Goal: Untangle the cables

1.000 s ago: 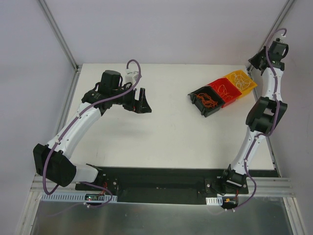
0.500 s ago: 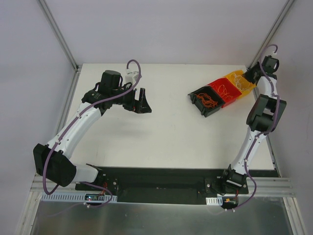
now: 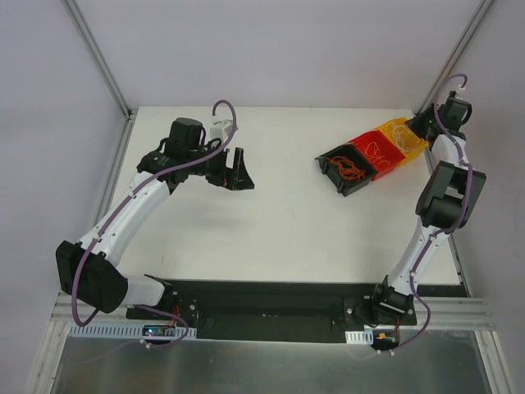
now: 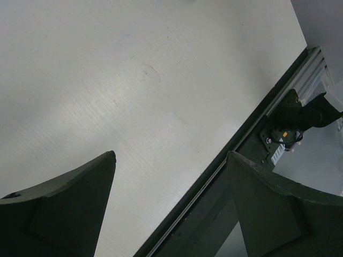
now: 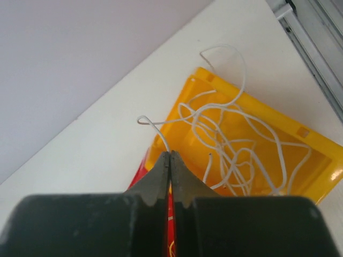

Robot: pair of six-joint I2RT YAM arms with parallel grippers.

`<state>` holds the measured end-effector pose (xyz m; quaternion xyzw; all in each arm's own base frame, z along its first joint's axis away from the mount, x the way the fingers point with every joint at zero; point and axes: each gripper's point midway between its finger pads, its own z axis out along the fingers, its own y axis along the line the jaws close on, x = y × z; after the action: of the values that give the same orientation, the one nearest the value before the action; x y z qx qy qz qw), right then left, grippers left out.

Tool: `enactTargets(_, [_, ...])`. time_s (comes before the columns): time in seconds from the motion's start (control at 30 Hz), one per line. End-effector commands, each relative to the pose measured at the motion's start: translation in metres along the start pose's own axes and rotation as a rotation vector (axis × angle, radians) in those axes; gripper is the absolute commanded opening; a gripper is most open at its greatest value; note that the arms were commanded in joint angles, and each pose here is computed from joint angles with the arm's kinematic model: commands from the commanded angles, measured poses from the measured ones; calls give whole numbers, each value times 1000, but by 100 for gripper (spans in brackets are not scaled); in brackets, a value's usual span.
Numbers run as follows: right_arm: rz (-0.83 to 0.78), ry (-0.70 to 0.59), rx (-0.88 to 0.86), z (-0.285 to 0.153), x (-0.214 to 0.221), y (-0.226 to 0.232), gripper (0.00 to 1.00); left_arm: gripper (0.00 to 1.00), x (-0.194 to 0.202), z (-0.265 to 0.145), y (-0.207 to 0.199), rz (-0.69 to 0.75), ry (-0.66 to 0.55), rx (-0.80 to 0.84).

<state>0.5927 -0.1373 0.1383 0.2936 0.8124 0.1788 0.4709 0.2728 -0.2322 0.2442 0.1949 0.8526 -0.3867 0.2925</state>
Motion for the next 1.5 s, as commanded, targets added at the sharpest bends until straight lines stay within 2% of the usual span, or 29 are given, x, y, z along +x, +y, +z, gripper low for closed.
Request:
enactTargets(0.0, [-112,-182,-175,-49,-53,57,0,84,-4,-1,-8,24,-20,24])
enactTargets(0.13, [-122,-210,-191,-59,-50,59,0,84,-4,-1,-8,25,-21,26])
enactTargets(0.47, [-94,-145,-111,-50,-29,31,0,84,-4,-2,-9,28,-21,27])
enactTargets(0.97, [-153,-224,-253,-88,-25,61,0,84,-5,-4,-12,33,-26,29])
enactTargets(1.47, [-142,-226,-281,-91,-17,60,0,84,-5,-3,-13,36,-25,33])
